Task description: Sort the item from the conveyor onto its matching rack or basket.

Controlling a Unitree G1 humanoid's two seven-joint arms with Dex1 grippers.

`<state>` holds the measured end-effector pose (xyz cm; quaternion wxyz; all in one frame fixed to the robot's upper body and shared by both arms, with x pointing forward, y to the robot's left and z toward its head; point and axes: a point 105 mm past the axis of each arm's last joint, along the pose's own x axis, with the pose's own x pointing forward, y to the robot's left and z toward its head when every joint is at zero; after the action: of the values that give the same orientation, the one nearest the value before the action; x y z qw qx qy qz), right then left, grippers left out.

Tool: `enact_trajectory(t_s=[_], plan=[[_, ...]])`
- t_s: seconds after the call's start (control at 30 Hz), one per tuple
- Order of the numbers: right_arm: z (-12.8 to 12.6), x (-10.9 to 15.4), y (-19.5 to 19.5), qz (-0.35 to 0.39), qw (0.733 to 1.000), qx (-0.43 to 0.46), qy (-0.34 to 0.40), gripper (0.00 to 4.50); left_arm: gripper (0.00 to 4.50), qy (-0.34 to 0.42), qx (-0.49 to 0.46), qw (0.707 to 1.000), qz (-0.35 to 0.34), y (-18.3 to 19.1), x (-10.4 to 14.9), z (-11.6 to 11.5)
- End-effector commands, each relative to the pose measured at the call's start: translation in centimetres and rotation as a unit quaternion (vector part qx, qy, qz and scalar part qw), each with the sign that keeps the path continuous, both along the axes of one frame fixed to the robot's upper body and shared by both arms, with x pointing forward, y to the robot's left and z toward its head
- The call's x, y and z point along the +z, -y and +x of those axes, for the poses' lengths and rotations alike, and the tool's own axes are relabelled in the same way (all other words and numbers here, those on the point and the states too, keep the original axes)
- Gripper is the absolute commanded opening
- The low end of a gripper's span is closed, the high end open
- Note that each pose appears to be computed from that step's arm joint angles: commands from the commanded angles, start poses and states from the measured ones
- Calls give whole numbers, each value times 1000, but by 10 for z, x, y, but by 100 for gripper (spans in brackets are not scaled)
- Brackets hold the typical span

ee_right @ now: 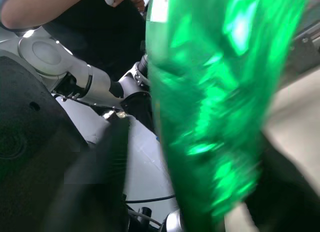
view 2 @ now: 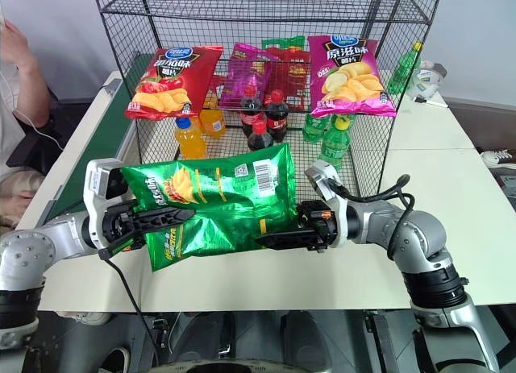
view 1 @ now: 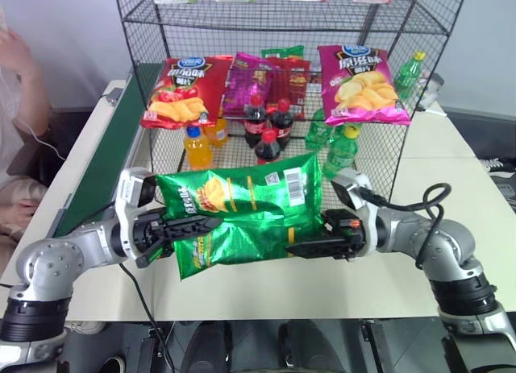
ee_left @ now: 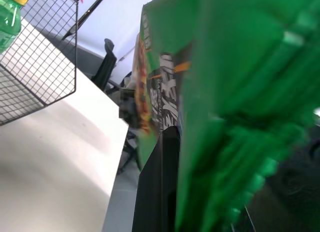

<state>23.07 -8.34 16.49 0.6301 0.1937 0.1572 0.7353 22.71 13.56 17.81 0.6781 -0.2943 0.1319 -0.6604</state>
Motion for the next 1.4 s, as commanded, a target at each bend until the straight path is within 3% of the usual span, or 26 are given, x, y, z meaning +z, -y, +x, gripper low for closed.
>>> enact_trajectory(t_s=[0.03, 0.07, 0.2, 0.3, 0.53, 0.57, 0.67, 0.77, 0.83, 0.9, 1.03, 1.1, 1.17, 1.23, 1.33, 1.4], plan=[[-4, 14, -8, 17, 1000, 16, 18, 65, 0, 33, 1, 999, 1, 3, 5, -1], [-4, 14, -10, 17, 1000, 16, 18, 31, 0, 37, 3, 999, 1, 4, 4, -1], [-4, 15, -11, 17, 1000, 16, 19, 26, 0, 29, 20, 999, 18, 3, -3, 4], [-3, 15, -10, 13, 1000, 10, 21, 26, 83, 30, 45, 998, 28, -3, -5, 11], [6, 14, -4, -14, 996, -39, 74, 26, 421, 45, 92, 994, 27, -22, -2, 15], [6, 12, -2, -28, 994, -50, 95, 26, 450, 45, 103, 993, 27, -26, -2, 15], [10, 13, 3, -54, 979, -91, 173, 26, 450, 59, 146, 987, 43, -43, -3, 18], [18, 28, 6, -67, 939, -136, 310, 26, 450, 70, 187, 978, 67, -61, -8, 17], [20, 39, 5, -73, 897, -161, 405, 26, 450, 81, 223, 968, 78, -72, -10, 21], [18, 50, 2, -71, 868, -170, 462, 26, 450, 94, 260, 957, 89, -82, -12, 27], [13, 67, -2, -78, 785, -181, 587, 26, 450, 146, 336, 923, 115, -95, -14, 41], [12, 69, -3, -81, 764, -184, 613, 26, 450, 168, 358, 911, 117, -96, -13, 44], [22, 77, 0, -90, 721, -215, 652, 26, 450, 185, 363, 904, 126, -92, -14, 45], [43, 86, 5, -129, 657, -259, 696, 26, 450, 193, 362, 903, 130, -87, -17, 45], [66, 93, 10, -174, 594, -297, 727, 26, 450, 199, 360, 902, 133, -84, -18, 46], [75, 106, 9, -193, 520, -319, 768, 26, 450, 204, 361, 900, 136, -84, -18, 46]])
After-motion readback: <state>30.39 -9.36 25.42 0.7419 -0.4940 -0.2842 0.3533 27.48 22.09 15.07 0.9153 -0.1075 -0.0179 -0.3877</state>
